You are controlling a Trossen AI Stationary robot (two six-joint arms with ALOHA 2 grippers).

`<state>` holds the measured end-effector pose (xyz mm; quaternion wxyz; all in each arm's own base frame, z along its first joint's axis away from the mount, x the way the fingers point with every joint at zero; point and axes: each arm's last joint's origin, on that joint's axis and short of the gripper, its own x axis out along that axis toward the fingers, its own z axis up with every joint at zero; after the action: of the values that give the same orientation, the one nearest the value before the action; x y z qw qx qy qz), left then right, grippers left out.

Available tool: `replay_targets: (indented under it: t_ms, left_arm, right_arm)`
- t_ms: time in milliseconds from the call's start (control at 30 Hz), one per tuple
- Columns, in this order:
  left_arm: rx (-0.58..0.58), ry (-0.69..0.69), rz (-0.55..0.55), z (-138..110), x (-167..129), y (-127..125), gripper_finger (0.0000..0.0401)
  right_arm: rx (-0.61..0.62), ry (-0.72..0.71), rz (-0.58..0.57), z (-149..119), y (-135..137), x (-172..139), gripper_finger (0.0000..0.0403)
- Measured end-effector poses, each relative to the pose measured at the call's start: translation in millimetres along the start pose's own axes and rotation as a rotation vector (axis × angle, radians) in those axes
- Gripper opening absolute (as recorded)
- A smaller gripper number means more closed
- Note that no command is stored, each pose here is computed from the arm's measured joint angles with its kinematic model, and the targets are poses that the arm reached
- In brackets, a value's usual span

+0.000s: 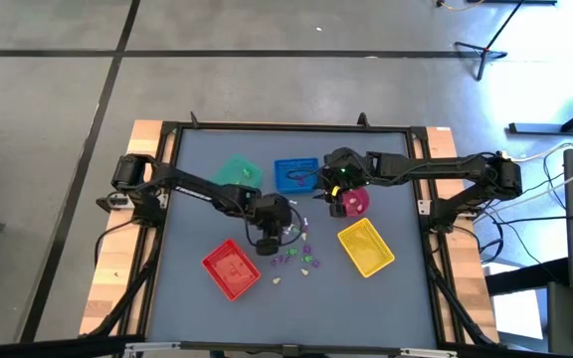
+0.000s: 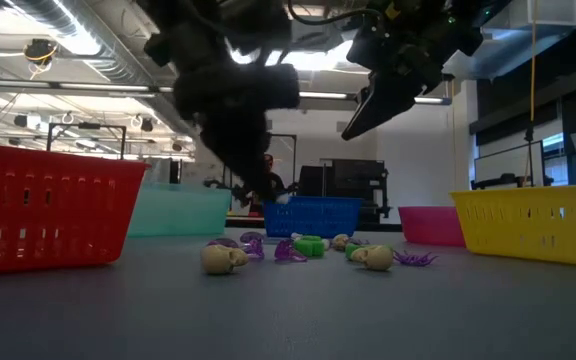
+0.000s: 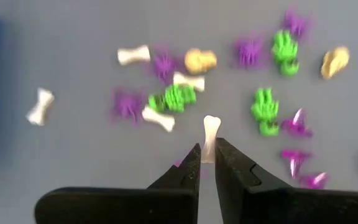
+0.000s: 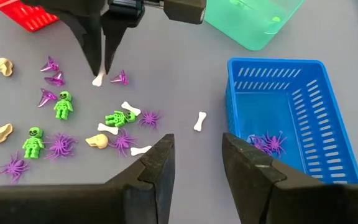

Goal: Sort Halloween decoration
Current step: Put the white bone toy into the yellow bin

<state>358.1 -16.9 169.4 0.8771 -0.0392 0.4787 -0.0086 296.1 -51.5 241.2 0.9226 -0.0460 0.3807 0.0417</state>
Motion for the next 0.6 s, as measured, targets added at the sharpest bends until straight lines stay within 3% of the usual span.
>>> replay_targets:
  t_ms: [433, 600]
  left_arm:
    - [-0.013, -0.129, 0.320, 30, -15, 6, 0.0016]
    - [-0.022, -0.159, 0.418, 35, -19, 9, 0.0016]
  right_arm:
    - [0.400, 0.001, 0.002, 0, 0, 0, 0.0131]
    - [0.563, 0.001, 0.065, 0, 2, 0, 0.0131]
